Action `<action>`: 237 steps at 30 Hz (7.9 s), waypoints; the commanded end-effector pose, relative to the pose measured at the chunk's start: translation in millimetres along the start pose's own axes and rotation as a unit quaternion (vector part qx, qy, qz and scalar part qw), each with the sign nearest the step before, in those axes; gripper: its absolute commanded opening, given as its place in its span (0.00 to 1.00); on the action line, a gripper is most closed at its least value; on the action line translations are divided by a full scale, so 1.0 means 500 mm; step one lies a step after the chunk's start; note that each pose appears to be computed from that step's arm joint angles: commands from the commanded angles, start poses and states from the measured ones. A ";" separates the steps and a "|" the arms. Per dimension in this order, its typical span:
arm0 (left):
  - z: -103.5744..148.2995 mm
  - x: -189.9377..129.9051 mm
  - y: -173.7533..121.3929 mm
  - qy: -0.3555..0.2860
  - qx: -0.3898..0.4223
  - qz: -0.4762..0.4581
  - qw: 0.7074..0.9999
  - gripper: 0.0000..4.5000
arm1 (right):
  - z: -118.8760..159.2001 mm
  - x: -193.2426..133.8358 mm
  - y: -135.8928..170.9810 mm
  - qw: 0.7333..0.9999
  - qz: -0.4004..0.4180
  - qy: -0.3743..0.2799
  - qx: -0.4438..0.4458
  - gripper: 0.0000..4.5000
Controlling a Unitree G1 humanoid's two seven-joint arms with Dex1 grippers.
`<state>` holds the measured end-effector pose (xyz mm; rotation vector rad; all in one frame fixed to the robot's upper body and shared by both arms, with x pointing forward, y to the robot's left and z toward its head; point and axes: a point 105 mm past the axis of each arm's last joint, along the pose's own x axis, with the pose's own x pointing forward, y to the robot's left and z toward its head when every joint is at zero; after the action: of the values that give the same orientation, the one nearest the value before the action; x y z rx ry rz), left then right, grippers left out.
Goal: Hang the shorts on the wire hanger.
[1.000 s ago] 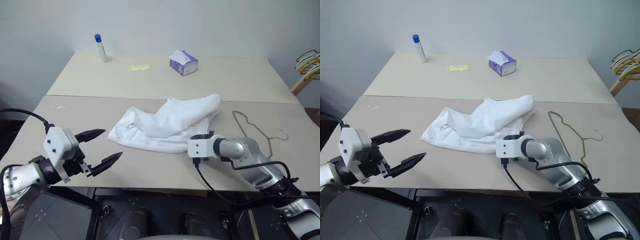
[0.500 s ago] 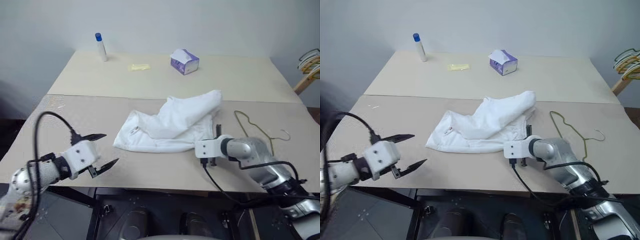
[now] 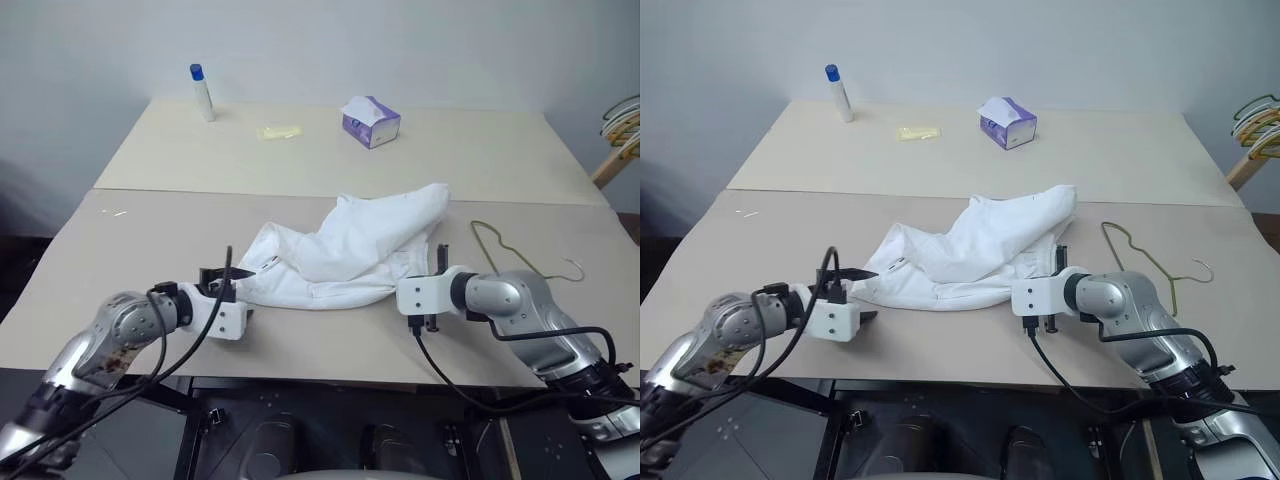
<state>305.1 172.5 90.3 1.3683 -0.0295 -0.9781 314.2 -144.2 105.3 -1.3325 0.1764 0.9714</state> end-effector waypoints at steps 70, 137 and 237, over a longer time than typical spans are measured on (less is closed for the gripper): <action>0.051 -0.142 0.326 -0.179 0.038 0.334 0.924 0.01 | -0.021 -0.065 -0.346 0.894 -0.394 -0.151 -0.154 0.00; 0.013 -0.240 0.553 -0.138 0.000 0.530 0.836 0.01 | -0.053 -0.133 -0.436 0.869 -0.478 -0.126 -0.035 0.00; 0.167 -0.105 0.162 -0.315 -0.390 0.013 0.865 1.00 | -0.273 -0.195 -0.016 0.801 -0.200 0.159 0.542 0.91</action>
<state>274.6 126.8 196.5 0.2357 -0.0882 -1.2090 314.6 -316.5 121.5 -0.4131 0.6235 0.1337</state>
